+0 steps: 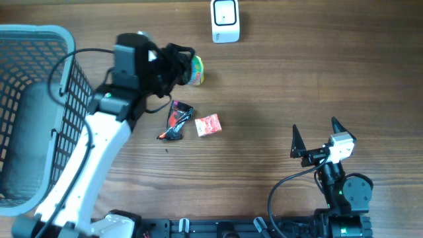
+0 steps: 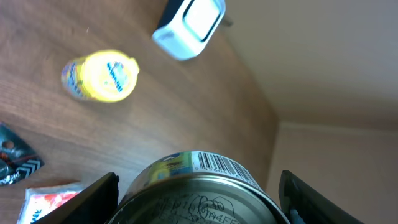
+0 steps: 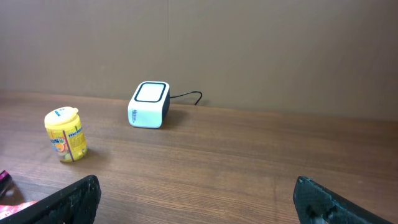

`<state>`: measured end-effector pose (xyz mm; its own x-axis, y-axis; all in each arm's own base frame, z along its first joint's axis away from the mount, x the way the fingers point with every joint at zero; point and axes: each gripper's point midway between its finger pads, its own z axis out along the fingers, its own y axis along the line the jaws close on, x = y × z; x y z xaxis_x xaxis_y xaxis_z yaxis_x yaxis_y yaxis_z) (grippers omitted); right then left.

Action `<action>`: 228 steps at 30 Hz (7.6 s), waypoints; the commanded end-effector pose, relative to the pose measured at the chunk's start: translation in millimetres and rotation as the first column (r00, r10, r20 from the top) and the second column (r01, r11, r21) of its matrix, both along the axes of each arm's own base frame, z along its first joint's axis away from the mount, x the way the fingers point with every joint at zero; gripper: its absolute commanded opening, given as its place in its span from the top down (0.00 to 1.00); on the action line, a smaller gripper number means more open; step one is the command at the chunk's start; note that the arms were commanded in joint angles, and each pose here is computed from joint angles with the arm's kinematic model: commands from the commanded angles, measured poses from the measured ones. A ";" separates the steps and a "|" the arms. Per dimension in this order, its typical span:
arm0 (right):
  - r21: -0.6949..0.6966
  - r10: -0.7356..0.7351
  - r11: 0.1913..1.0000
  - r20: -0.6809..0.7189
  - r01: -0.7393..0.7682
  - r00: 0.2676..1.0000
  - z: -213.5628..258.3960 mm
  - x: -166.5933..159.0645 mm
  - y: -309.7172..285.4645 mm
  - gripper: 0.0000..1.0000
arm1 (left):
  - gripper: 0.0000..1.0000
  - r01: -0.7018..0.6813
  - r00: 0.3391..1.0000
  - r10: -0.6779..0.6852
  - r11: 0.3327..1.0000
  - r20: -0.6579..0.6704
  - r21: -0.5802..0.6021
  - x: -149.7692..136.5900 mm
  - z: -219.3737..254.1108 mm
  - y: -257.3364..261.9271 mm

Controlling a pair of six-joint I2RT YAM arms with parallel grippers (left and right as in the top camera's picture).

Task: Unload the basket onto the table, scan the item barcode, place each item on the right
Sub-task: 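Carry the tin can with the left gripper and set it on the table, then retract the left arm toward the basket and swing the right arm in, then lower the right gripper over the tin can and grasp it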

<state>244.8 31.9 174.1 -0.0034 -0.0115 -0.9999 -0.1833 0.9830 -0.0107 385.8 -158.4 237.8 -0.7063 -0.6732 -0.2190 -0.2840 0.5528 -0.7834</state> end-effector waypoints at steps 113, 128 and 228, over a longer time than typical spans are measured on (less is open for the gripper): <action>0.319 0.204 0.942 -0.282 -0.109 0.937 52.5 1.6 33.3 0.00 | 0.00 -0.352 0.916 0.103 0.672 0.389 0.651 -92.8 126.1 88.6; 0.031 0.344 0.773 -0.860 -0.634 0.377 -11.8 112.6 145.2 0.00 | 0.00 -0.496 0.858 0.202 0.565 0.473 0.659 -172.1 147.1 169.8; -0.114 -0.096 0.732 -0.993 0.672 -0.064 -175.7 89.5 187.9 0.23 | 0.00 -0.411 0.910 0.213 0.568 0.354 0.714 -182.3 107.1 170.7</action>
